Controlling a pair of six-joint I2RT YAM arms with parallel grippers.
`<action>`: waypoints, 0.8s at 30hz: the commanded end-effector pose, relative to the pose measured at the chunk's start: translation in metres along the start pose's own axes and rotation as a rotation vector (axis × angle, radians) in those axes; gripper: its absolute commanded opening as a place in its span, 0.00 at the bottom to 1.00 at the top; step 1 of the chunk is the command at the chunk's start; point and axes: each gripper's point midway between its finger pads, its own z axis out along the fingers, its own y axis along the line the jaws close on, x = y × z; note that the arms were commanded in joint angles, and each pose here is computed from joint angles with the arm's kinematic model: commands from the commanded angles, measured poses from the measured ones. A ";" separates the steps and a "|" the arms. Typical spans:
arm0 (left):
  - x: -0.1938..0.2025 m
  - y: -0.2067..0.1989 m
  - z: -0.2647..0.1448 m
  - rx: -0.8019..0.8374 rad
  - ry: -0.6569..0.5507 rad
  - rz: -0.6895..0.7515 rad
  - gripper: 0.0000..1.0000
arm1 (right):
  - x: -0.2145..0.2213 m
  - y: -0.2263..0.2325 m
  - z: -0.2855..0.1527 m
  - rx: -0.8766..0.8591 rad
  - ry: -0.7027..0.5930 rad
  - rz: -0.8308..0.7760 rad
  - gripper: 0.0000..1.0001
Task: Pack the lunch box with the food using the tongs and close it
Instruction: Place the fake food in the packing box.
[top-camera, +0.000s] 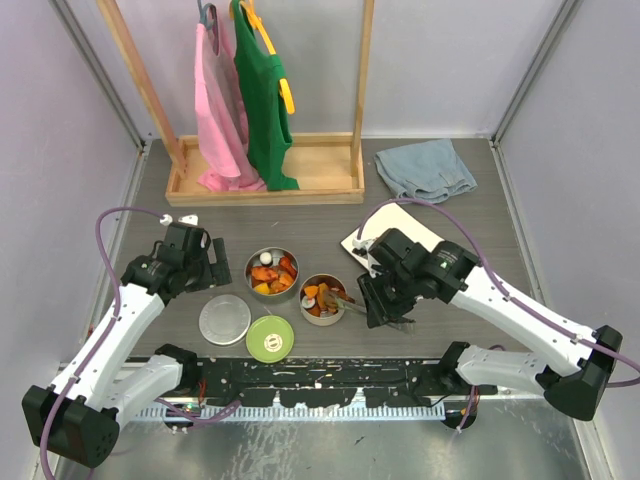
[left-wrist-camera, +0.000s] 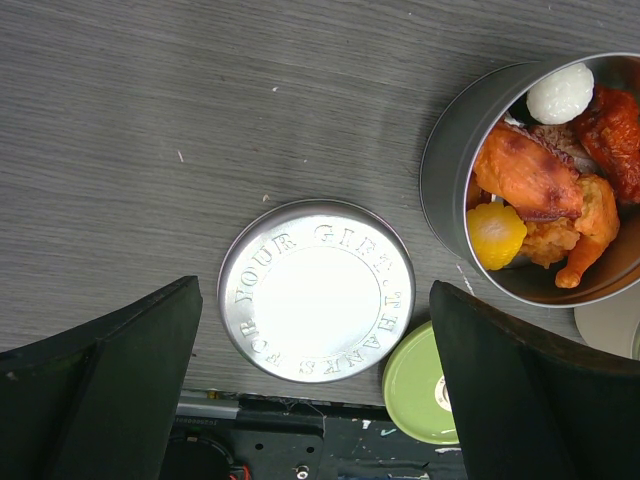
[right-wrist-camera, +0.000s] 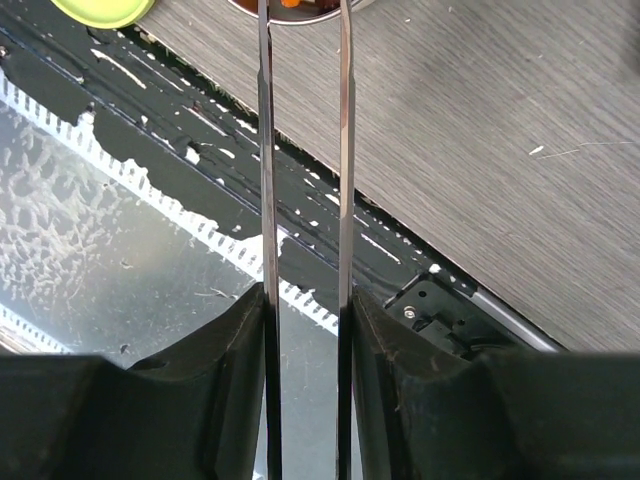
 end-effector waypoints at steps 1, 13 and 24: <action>-0.011 -0.004 -0.005 0.021 -0.039 0.000 0.98 | -0.015 0.000 -0.015 0.036 -0.060 -0.023 0.42; -0.010 -0.003 -0.004 0.018 -0.035 0.000 0.98 | -0.026 0.003 -0.024 0.035 -0.105 -0.044 0.47; -0.010 -0.004 -0.004 0.017 -0.033 0.002 0.98 | -0.055 -0.012 -0.049 0.142 -0.297 -0.017 0.48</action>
